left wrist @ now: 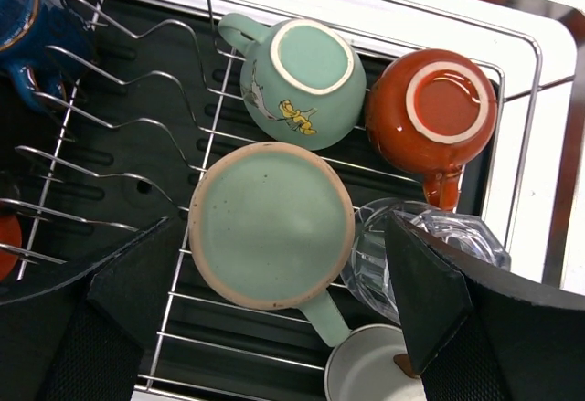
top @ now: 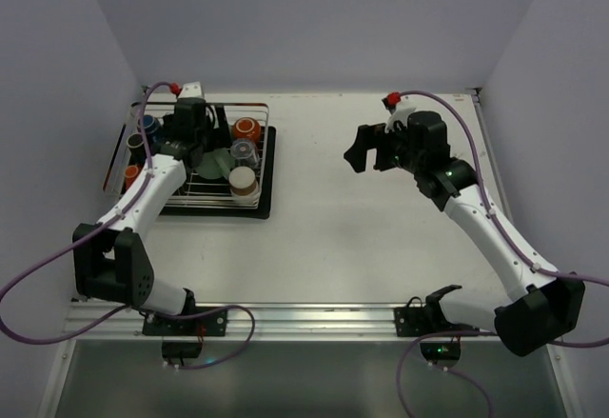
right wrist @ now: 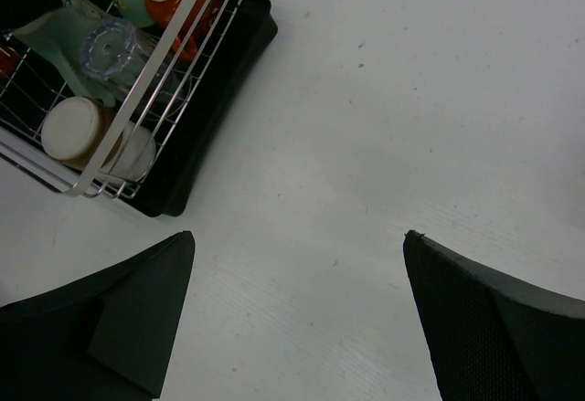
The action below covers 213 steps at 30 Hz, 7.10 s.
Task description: Unload the cups from the dish rack
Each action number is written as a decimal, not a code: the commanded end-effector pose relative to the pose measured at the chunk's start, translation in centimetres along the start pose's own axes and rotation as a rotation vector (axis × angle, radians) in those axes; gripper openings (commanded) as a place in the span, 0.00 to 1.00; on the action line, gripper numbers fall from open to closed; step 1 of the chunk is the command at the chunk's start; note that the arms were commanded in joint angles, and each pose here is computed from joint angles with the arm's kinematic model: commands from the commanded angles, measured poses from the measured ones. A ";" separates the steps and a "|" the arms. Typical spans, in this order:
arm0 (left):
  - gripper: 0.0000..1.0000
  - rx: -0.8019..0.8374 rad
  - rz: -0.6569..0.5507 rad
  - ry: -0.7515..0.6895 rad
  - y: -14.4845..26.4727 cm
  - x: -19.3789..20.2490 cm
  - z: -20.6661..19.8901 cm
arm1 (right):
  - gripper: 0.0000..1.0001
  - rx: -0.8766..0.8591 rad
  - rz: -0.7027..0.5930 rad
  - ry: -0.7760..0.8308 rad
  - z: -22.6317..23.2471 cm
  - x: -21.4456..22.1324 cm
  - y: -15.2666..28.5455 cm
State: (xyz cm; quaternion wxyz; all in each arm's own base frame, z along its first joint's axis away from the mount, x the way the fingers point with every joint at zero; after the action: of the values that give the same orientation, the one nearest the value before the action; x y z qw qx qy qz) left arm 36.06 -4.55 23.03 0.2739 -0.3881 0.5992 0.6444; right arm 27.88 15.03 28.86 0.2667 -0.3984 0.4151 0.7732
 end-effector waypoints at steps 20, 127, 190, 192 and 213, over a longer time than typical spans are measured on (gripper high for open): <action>0.20 -0.097 -0.054 0.016 -1.0 -0.6 0.7 | 0.99 -0.241 -0.096 -0.020 4.3 -0.8 1.8; 1.00 0.503 -0.085 -0.021 11.6 5.4 -2.5 | 0.21 0.451 0.262 0.374 -10.1 0.6 -18.8; 0.36 0.862 -0.356 0.254 21.7 2.1 -6.0 | 0.76 -0.898 -0.191 -0.503 14.5 1.6 0.9; 0.36 0.944 -0.369 0.291 22.2 2.4 -6.4 | 0.75 -0.965 -0.163 -0.509 15.4 1.5 1.5; 0.94 0.942 -0.432 0.292 22.5 3.0 -5.6 | 0.00 -1.112 -0.217 -0.613 17.2 0.9 1.6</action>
State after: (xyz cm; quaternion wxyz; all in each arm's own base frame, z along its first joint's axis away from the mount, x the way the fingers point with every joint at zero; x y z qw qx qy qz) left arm 16.86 -14.51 32.50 0.4337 -0.4042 0.7949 0.1289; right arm 18.89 29.84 32.98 0.1561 -0.2497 -0.1607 0.9421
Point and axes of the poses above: each gripper's point midway between its finger pads, its own y axis back along the fingers, its own z axis along the line the jaws close on, x = y × z, the point moved 7 cm from there along y, back along the fingers, and after that the axes turned 4 degrees about -y, right-handed, at the moved point
